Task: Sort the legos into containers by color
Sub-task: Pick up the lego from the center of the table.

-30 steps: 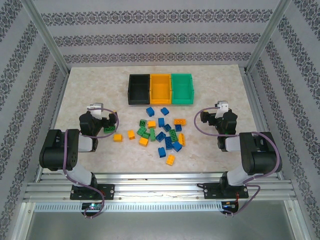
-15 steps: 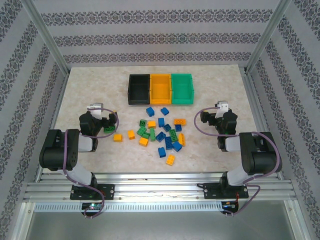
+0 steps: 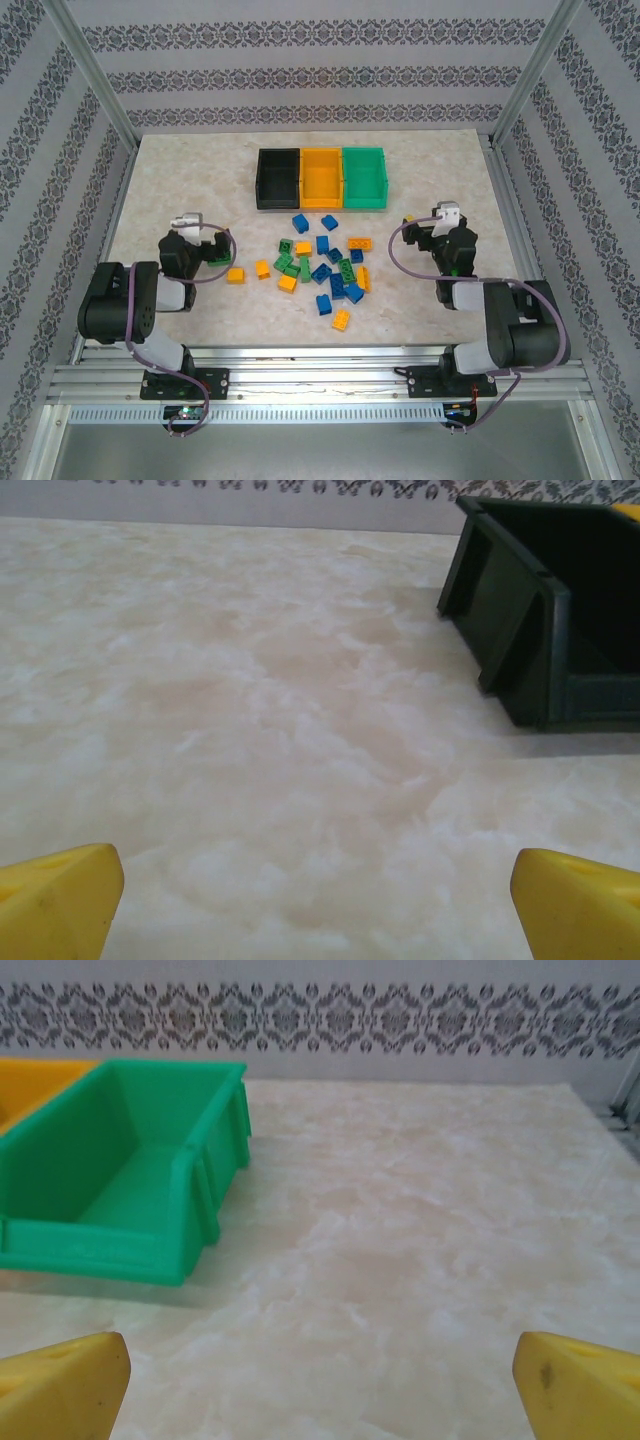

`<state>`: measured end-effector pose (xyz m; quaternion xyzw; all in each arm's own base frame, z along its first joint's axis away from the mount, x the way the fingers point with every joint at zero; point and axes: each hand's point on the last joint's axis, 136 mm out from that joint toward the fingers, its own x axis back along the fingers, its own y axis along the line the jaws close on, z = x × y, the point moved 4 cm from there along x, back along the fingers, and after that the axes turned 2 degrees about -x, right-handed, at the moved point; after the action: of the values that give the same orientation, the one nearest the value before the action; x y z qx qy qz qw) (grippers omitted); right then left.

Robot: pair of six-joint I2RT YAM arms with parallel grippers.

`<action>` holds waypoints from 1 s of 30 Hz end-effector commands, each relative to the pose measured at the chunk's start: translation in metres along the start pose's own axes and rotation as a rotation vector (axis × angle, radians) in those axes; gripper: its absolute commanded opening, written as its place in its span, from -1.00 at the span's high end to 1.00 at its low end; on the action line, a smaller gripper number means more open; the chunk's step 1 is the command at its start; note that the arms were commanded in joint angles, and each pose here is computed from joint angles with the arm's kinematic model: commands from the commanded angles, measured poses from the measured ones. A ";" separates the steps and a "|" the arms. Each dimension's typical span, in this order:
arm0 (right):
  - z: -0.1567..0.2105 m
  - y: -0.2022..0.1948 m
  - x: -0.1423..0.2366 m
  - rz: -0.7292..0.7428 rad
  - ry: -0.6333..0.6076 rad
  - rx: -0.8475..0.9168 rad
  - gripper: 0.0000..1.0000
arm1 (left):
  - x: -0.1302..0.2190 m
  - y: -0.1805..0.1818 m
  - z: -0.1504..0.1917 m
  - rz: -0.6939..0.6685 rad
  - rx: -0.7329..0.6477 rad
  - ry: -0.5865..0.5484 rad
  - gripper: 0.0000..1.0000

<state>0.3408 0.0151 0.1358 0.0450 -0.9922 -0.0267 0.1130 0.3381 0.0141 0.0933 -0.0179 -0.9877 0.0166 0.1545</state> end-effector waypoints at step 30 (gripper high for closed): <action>-0.030 0.085 0.007 -0.118 0.360 -0.086 -0.97 | 0.023 -0.123 -0.059 0.405 0.293 0.554 -0.99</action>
<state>0.3323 0.0877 0.1640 0.1041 -0.9518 -0.0769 0.2779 0.3454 -0.0710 0.1670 -0.1454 -0.9014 0.2145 0.3470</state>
